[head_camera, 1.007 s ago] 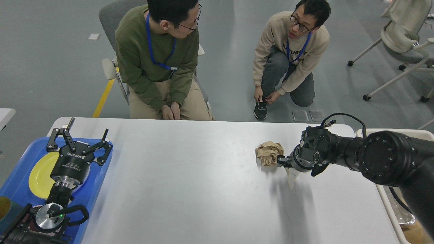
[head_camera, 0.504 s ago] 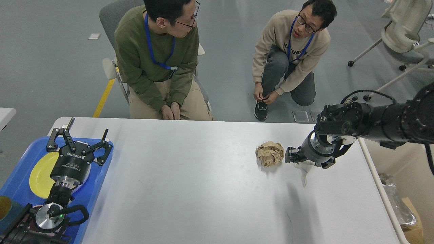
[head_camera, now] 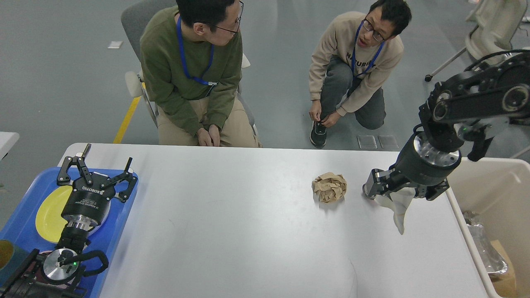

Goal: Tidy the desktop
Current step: 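Carry the white paper cup into the white bin and release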

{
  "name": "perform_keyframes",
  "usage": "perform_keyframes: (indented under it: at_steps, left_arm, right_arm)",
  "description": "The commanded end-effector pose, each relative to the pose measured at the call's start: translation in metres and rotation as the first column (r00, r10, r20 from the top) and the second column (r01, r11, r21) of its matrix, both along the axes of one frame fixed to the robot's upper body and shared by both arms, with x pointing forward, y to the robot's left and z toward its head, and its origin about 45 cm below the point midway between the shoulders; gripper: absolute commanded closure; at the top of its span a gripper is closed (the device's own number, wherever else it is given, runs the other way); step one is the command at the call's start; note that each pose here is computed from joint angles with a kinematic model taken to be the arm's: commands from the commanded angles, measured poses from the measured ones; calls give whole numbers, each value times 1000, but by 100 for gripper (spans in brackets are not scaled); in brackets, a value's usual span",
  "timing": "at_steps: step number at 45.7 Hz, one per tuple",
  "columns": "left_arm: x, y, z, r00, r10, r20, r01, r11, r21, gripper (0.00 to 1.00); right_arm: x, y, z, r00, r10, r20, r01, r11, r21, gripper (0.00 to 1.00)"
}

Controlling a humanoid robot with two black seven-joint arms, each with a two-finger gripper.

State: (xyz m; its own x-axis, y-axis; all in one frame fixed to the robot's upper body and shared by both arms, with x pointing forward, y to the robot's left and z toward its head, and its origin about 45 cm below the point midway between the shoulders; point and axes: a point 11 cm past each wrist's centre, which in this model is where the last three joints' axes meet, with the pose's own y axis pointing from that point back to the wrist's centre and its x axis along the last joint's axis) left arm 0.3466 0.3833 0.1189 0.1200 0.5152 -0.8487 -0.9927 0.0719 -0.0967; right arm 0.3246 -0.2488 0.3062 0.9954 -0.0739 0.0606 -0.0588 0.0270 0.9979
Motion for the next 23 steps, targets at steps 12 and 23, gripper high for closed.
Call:
perform_keyframes:
  at_steps: [12,23]
  left_arm:
    - [0,0,0,1000,0,0,0,1000,0,4]
    - [0,0,0,1000,0,-1,0,1000,0,4]
  right_arm:
    - [-10,-26,47,993,-101,62,96,992,81,100]
    - [-5,-110,34,946,-308,101,305,951,49,100]
